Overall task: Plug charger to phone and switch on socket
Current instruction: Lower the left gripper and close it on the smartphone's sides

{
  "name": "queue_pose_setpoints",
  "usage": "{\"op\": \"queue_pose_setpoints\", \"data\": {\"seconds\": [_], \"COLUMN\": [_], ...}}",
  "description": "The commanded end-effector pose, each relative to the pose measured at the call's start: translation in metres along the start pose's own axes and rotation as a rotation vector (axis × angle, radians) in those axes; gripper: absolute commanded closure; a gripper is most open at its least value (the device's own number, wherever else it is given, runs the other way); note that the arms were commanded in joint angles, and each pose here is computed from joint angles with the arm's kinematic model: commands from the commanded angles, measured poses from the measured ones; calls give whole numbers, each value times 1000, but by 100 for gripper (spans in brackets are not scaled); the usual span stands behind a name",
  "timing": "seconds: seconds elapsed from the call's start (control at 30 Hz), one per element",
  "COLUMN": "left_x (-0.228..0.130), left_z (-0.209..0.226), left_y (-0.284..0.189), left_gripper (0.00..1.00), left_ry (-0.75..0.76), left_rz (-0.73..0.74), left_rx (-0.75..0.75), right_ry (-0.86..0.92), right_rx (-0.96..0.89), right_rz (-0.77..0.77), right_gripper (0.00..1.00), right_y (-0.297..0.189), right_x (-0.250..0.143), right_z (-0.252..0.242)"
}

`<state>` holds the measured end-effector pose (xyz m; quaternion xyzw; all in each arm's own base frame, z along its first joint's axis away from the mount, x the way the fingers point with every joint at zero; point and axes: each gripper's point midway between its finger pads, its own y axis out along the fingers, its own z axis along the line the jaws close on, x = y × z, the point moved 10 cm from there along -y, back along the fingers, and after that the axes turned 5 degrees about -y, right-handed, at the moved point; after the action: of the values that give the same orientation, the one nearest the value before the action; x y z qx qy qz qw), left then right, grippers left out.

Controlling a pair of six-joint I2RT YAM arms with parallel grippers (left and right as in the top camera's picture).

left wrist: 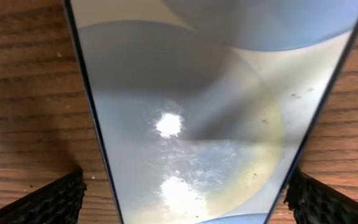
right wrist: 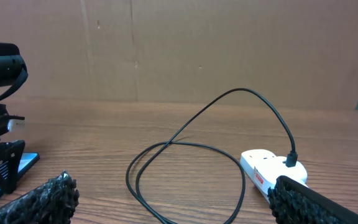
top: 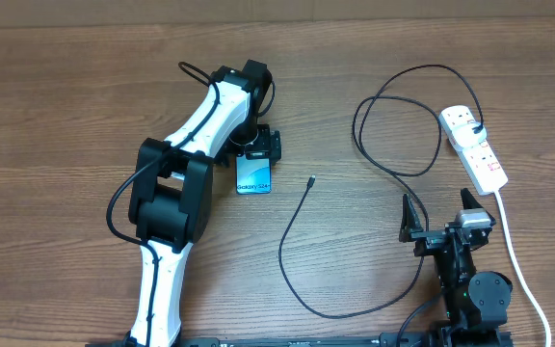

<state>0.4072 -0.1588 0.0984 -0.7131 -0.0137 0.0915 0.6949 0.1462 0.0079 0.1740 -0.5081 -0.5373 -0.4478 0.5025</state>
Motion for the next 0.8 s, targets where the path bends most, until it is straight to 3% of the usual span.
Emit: {"op": "queue_pose_setpoints", "data": {"seconds": [0.0, 0.43, 0.57, 0.77], "left_x": [-10, -9, -9, -9], "left_z": [-12, -11, -10, -8], "left_y": [41, 41, 41, 41], "left_gripper": [1, 6, 16, 22], "left_ry": [38, 39, 38, 27], "left_rz": [129, 116, 110, 110], "left_rx": [-75, -52, -40, -25], "right_ry": [-5, -5, -5, -5], "right_rx": [-13, -13, -13, -13], "right_rz": [-5, -5, -5, -5], "right_gripper": [0, 0, 0, 0], "right_y": [0, 0, 0, 0], "right_x": [-2, -2, -2, -2], "right_z": [-1, -1, -1, -1]}}
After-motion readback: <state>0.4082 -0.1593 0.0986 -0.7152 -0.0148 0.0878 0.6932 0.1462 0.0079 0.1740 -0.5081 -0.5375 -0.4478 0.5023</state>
